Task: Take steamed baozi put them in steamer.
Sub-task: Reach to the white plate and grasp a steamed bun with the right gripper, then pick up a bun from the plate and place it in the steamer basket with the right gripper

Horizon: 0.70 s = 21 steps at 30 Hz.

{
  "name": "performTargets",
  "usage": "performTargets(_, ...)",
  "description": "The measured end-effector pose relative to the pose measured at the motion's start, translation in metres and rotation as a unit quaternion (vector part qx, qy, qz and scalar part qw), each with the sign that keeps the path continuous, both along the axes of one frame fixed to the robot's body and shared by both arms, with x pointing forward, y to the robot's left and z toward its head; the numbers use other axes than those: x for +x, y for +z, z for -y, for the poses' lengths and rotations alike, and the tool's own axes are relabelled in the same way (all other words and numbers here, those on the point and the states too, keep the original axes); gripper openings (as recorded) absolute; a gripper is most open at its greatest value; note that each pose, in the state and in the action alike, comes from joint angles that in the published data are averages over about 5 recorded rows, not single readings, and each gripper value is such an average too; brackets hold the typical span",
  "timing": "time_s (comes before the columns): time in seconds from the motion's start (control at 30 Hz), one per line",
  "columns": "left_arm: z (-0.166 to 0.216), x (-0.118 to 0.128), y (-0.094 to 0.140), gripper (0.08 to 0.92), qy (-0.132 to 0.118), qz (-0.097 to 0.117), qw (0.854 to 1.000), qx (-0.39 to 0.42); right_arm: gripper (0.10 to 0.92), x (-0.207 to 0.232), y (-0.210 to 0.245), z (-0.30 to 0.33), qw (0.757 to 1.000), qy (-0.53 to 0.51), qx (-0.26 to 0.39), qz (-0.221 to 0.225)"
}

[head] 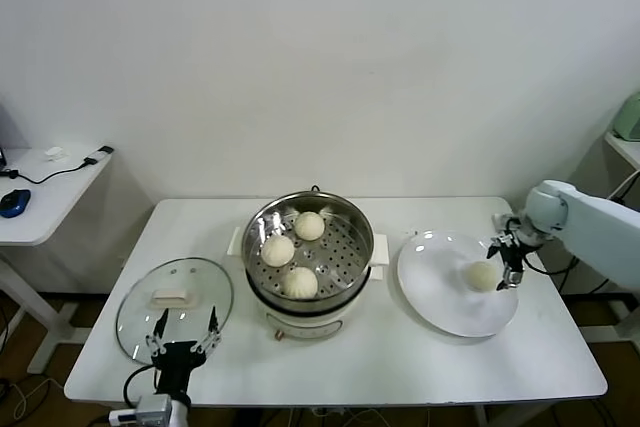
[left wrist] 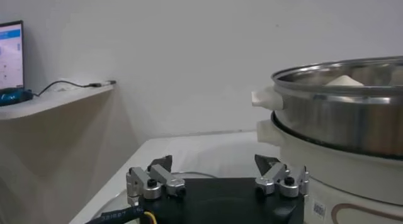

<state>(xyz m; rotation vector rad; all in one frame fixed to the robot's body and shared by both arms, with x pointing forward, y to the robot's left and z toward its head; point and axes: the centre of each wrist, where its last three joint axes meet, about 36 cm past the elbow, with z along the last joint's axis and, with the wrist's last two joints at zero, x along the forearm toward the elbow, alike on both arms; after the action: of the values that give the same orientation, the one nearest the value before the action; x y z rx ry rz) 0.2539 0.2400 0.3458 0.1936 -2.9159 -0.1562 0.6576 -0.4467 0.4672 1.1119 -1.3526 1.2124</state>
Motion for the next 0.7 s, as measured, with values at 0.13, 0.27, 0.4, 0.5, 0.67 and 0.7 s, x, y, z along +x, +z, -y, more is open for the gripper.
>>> performTargets(0.13,0.000,0.000,0.000,0.823,0.000,-0.001,1.000,0.001,0.817,0.003,-0.005,-0.003,1.000,-0.003,0.003,0.004)
performTargets(0.27,0.000,0.000,0.000,0.823,-0.001,0.000,1.000,0.001,0.766,0.004,-0.007,-0.005,1.000,-0.004,0.004,0.004)
performTargets(0.4,0.002,-0.002,0.001,0.823,-0.002,0.000,1.000,0.000,0.701,0.003,-0.007,-0.006,1.000,-0.004,0.004,0.002)
performTargets(0.5,0.002,-0.002,0.002,0.823,-0.003,0.000,1.000,0.001,0.674,0.003,-0.003,-0.007,1.000,-0.003,0.004,0.003)
performTargets(0.67,0.004,-0.003,0.004,0.823,-0.005,0.002,1.000,0.001,0.662,0.006,0.018,-0.010,1.000,0.001,0.005,0.009)
performTargets(0.7,0.004,-0.003,0.004,0.823,-0.005,0.002,1.000,0.001,0.662,0.007,0.025,-0.012,1.000,0.003,0.005,0.011)
